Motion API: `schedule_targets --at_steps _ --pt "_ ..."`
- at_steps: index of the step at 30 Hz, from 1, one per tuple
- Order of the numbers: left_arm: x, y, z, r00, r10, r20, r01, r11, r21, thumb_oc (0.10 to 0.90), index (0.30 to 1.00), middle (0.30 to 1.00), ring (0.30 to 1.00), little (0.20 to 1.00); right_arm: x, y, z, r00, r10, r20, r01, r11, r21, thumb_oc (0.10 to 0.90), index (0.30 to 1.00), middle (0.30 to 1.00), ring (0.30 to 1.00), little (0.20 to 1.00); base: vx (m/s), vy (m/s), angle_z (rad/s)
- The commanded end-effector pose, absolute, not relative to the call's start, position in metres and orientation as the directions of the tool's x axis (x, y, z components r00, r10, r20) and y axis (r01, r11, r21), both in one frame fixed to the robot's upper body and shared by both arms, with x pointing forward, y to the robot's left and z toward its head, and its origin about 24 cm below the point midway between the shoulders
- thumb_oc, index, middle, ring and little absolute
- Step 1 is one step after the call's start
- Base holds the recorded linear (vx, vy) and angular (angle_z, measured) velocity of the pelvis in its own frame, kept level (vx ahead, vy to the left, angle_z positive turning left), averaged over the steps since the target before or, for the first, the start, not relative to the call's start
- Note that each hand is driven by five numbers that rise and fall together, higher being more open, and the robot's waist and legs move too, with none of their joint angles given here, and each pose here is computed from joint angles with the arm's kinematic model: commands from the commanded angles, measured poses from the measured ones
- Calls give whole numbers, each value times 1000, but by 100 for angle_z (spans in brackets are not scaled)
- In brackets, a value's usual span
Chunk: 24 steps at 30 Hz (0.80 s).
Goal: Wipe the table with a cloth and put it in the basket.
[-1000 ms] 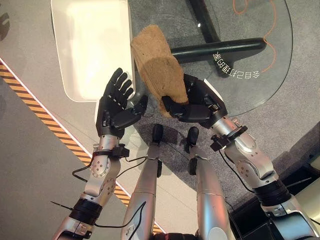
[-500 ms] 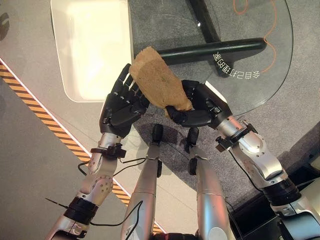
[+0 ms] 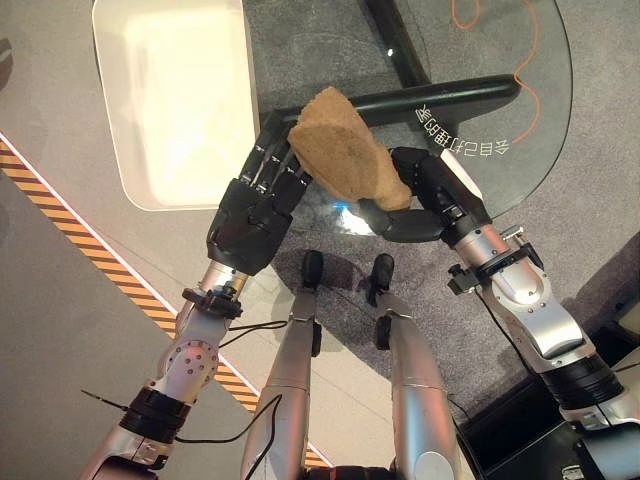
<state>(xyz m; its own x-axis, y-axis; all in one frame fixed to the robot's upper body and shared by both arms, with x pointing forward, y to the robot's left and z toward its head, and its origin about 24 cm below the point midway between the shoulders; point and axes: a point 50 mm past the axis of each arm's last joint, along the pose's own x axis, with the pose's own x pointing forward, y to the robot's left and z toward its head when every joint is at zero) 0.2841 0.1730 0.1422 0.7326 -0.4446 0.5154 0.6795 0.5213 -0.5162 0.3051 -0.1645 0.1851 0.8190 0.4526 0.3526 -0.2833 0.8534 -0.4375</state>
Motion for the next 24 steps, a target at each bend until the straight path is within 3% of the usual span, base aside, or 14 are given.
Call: schedule_targets --at_steps 1,12,24 --pt "272 163 165 583 -529 616 808 452 -377 800 900 900 900 900 276 -151 263 517 513 685 -257 856 -448 100 300 300 300 200 0 0 0" --pt "275 162 156 543 -626 560 839 435 -327 800 900 900 900 900 278 -147 265 502 550 667 -271 833 -482 100 300 300 300 200 -2 6 0" --pt "282 151 159 548 -619 562 836 427 -344 800 900 900 900 900 278 -113 246 471 722 507 -429 690 -583 100 300 300 300 200 -2 7 -1"
